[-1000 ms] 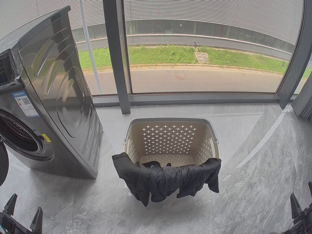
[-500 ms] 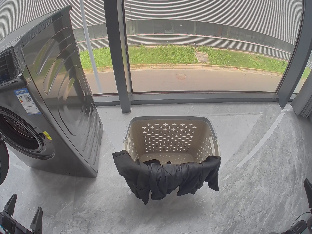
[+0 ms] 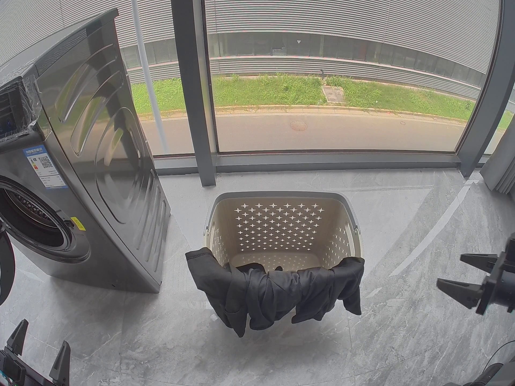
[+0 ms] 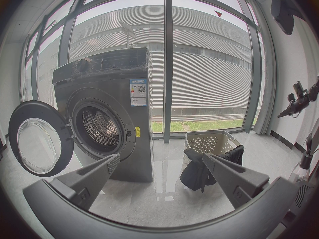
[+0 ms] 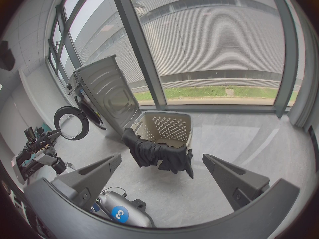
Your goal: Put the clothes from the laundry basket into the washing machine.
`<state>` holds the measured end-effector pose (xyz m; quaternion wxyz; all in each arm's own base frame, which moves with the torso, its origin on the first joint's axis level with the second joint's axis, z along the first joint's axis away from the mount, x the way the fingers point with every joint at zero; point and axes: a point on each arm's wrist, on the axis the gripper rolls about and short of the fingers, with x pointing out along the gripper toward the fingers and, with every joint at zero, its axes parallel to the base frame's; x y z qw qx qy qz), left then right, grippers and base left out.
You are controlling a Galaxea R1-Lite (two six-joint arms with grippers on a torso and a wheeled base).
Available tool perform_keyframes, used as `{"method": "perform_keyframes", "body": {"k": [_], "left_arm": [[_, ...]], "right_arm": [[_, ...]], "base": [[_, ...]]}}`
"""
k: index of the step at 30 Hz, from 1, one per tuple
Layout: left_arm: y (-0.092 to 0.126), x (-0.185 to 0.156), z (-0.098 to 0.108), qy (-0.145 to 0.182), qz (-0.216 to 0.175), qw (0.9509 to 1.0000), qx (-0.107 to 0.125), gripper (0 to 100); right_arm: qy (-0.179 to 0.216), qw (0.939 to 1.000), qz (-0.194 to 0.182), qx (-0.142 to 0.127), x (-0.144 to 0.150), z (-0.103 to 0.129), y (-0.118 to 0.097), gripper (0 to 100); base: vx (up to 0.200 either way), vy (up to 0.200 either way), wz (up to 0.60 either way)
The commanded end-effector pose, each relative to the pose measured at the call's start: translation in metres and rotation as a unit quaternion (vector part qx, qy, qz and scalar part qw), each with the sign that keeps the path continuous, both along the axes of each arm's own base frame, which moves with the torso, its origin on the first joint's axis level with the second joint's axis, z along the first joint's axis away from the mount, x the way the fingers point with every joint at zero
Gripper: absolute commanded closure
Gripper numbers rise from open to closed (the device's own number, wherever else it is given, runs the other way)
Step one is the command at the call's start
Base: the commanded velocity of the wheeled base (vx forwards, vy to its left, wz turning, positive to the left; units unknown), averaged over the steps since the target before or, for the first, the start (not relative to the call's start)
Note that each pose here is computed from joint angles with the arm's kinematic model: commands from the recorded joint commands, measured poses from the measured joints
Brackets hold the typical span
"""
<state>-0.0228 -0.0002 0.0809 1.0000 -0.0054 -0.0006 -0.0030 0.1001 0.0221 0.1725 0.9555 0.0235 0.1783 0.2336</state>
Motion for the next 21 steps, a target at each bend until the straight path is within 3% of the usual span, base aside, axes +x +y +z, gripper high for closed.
{"method": "perform_keyframes", "body": {"k": [1, 8, 14, 21], "left_arm": [[0.000, 0.000, -0.005, 0.001, -0.001, 1.0000, 0.003, 0], [0.000, 0.000, -0.005, 0.001, -0.001, 1.0000, 0.003, 0], [0.000, 0.000, -0.005, 0.001, -0.001, 1.0000, 0.003, 0], [0.000, 0.000, -0.005, 0.001, -0.001, 1.0000, 0.003, 0]], "right_arm": [[0.100, 0.9930, 0.061, -0.017, 0.065, -0.035, 0.028, 0], [0.104, 0.9918, 0.046, -0.060, 0.107, -0.057, 0.058, 0], [0.116, 0.9879, 0.041, -0.095, 0.130, -0.070, 0.070, 0], [0.122, 0.9862, 0.024, -0.110, 0.151, -0.080, 0.082, 0]], "base": [[0.000, 0.000, 0.00], [0.000, 0.000, 0.00], [0.000, 0.000, 0.00], [0.000, 0.000, 0.00]]}}
